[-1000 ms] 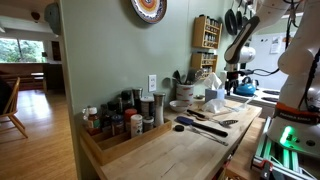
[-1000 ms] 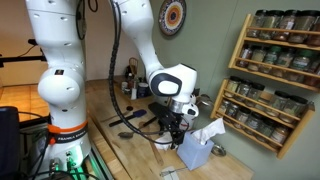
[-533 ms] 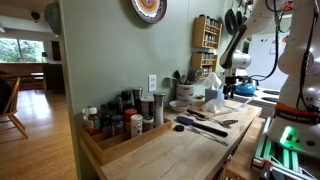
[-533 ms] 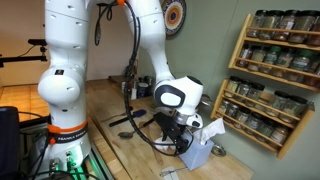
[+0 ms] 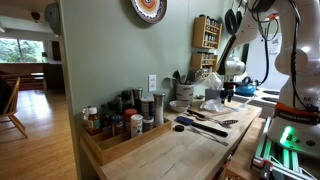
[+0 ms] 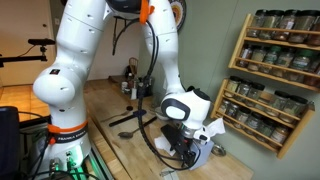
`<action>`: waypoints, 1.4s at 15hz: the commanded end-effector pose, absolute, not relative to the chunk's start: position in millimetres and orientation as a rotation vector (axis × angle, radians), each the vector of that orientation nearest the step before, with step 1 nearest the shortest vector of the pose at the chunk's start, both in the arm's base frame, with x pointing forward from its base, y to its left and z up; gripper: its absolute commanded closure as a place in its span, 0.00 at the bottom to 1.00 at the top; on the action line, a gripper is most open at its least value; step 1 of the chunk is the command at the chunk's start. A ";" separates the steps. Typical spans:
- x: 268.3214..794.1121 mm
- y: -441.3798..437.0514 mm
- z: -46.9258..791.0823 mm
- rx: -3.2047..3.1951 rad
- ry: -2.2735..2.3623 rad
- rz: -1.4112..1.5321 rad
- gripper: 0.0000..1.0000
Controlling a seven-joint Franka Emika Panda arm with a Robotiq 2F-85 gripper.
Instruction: Move the tissue to the left corner of the counter
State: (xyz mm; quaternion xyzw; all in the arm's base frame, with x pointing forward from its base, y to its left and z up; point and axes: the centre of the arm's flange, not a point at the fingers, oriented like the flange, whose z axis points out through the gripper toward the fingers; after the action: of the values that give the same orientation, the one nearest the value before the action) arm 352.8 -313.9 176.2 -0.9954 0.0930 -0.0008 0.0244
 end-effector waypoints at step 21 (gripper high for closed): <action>308.4 -371.4 175.1 -2.939 0.288 -0.003 0.00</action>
State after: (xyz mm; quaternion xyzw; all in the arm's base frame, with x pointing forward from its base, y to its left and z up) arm 313.1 -367.5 164.1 -0.9948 0.0756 0.0068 0.0672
